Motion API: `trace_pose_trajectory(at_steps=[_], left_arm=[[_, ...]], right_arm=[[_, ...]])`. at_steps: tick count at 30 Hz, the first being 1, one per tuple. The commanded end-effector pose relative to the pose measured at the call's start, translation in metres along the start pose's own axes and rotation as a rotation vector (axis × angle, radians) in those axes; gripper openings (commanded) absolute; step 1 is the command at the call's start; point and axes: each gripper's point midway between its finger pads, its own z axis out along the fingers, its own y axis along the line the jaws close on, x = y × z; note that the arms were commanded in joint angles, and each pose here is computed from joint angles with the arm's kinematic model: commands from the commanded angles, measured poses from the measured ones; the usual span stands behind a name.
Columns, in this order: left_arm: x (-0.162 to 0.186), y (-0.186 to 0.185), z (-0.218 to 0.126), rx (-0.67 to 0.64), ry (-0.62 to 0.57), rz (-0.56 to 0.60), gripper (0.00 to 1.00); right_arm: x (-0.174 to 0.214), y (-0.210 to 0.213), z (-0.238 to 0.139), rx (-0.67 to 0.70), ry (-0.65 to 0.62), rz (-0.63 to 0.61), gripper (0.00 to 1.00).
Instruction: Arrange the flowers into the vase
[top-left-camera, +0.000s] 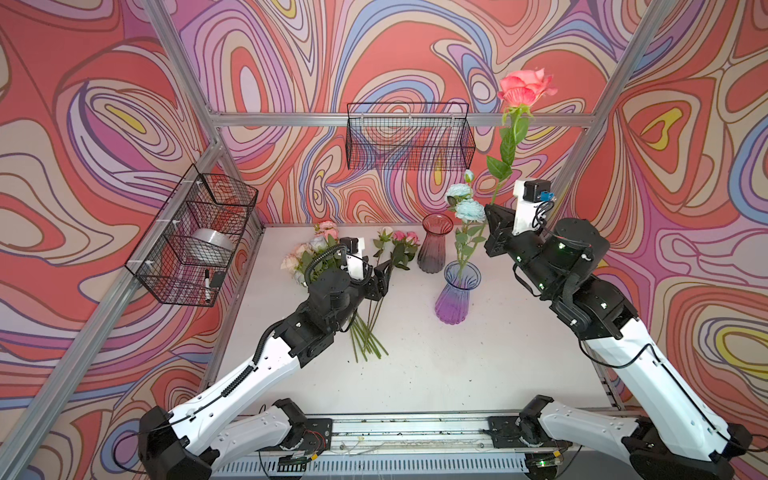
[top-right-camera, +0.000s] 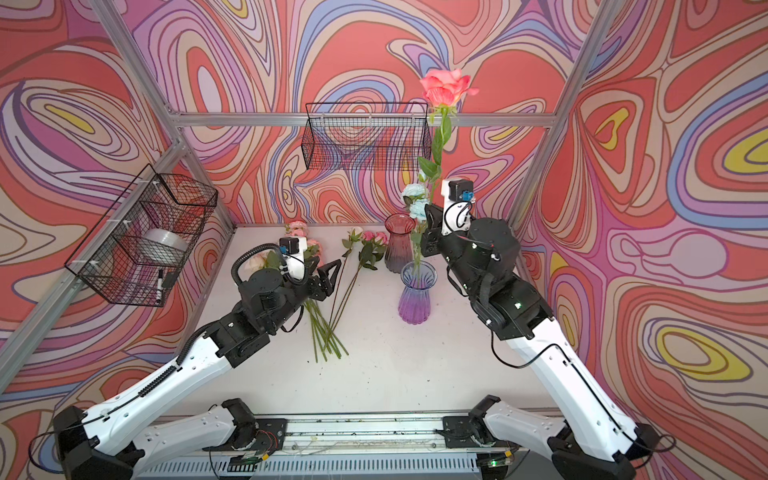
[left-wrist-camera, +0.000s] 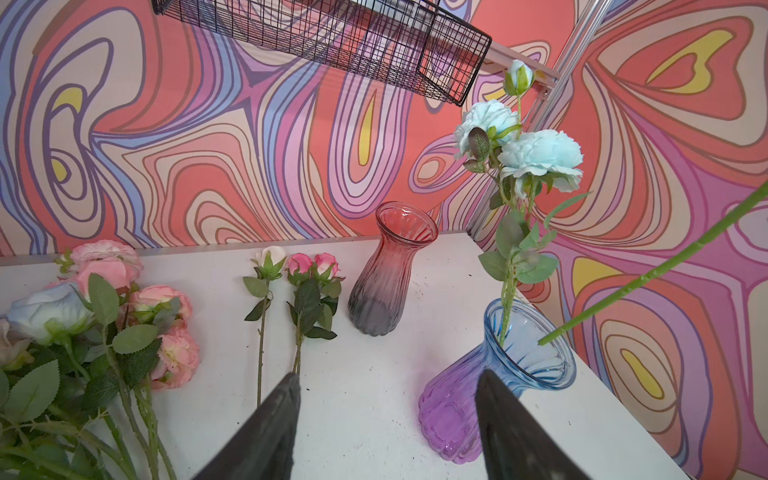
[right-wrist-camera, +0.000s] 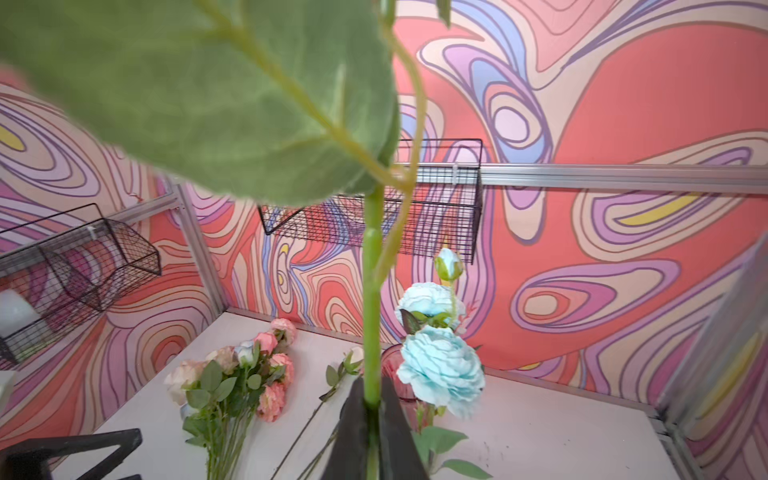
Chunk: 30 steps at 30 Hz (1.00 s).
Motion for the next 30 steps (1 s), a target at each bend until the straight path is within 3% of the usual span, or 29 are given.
trace_pose_trajectory(at_steps=[1,8,15,19,30], left_arm=[[0.001,0.001,0.001,-0.011,0.008,-0.007,0.67],[0.005,0.001,0.005,-0.013,0.023,-0.006,0.67],[0.01,0.001,0.009,-0.016,0.039,-0.008,0.67],[0.013,0.0,0.011,-0.013,0.048,-0.009,0.67],[0.017,0.003,0.014,-0.026,0.06,-0.007,0.67]], right_arm=[[0.016,-0.017,0.002,0.103,0.035,-0.061,0.0],[0.075,-0.023,0.016,0.153,0.142,-0.053,0.0],[0.126,-0.039,0.005,0.233,0.125,0.131,0.01],[0.138,-0.04,0.004,0.241,0.151,0.144,0.12],[0.15,-0.035,0.011,0.223,0.206,0.138,0.2]])
